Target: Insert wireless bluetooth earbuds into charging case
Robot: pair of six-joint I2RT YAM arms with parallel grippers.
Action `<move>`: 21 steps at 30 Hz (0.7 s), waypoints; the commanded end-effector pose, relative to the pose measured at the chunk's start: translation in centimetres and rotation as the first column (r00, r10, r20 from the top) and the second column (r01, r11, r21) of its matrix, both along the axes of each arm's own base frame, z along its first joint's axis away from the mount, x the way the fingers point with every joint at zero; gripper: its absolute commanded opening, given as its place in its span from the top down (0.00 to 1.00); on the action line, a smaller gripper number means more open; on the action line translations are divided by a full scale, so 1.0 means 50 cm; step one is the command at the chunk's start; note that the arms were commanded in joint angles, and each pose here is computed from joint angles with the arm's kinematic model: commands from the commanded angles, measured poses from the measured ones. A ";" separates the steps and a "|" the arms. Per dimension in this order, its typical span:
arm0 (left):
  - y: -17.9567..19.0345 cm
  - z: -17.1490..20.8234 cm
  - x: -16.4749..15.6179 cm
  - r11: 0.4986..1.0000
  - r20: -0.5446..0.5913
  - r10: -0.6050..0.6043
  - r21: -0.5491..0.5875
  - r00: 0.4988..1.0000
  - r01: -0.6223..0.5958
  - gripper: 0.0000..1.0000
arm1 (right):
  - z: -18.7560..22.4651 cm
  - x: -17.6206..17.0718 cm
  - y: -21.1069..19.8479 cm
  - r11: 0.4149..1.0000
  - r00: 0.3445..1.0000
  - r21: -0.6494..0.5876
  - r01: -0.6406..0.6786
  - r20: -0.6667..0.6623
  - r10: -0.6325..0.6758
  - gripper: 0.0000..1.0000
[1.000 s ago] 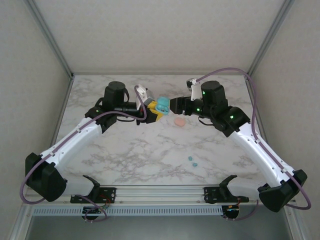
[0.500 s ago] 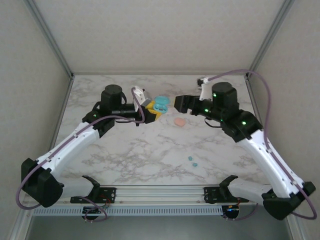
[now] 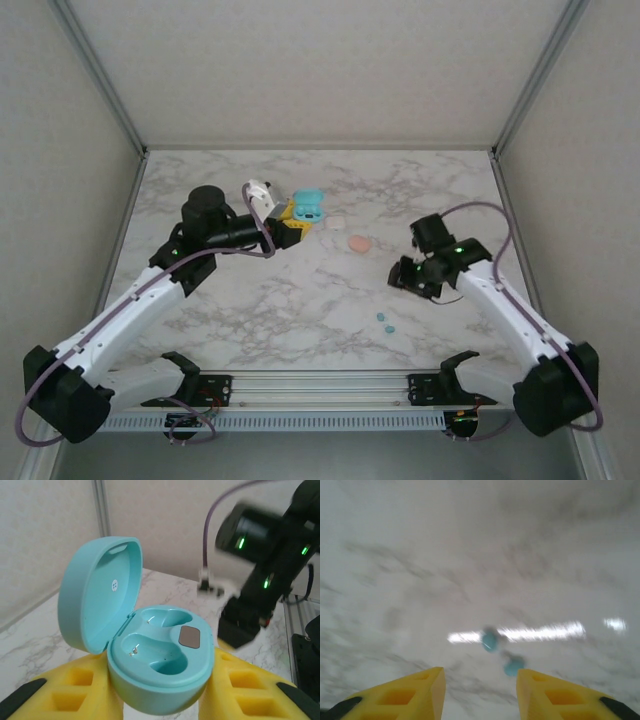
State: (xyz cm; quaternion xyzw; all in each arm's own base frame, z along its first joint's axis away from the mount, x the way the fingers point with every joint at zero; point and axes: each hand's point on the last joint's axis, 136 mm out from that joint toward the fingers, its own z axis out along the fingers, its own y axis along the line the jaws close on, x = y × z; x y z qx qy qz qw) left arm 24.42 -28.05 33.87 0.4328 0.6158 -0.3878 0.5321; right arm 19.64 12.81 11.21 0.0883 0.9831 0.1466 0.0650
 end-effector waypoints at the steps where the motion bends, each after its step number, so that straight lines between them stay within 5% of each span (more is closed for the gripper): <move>1: 0.006 0.028 -0.009 0.999 0.035 0.015 -0.033 0.999 -0.014 0.78 | -0.025 -0.031 0.016 0.994 0.994 -0.048 -0.096 -0.064 0.092 0.57; 5: 0.011 0.040 -0.014 0.999 0.046 0.019 -0.043 0.999 -0.017 0.78 | -0.056 -0.037 0.016 0.955 0.971 -0.194 -0.225 -0.128 0.202 0.58; 21: 0.025 0.050 -0.025 0.999 0.059 0.038 -0.038 0.998 -0.036 0.78 | -0.136 -0.029 0.074 0.859 0.890 -0.259 -0.442 -0.247 0.384 0.60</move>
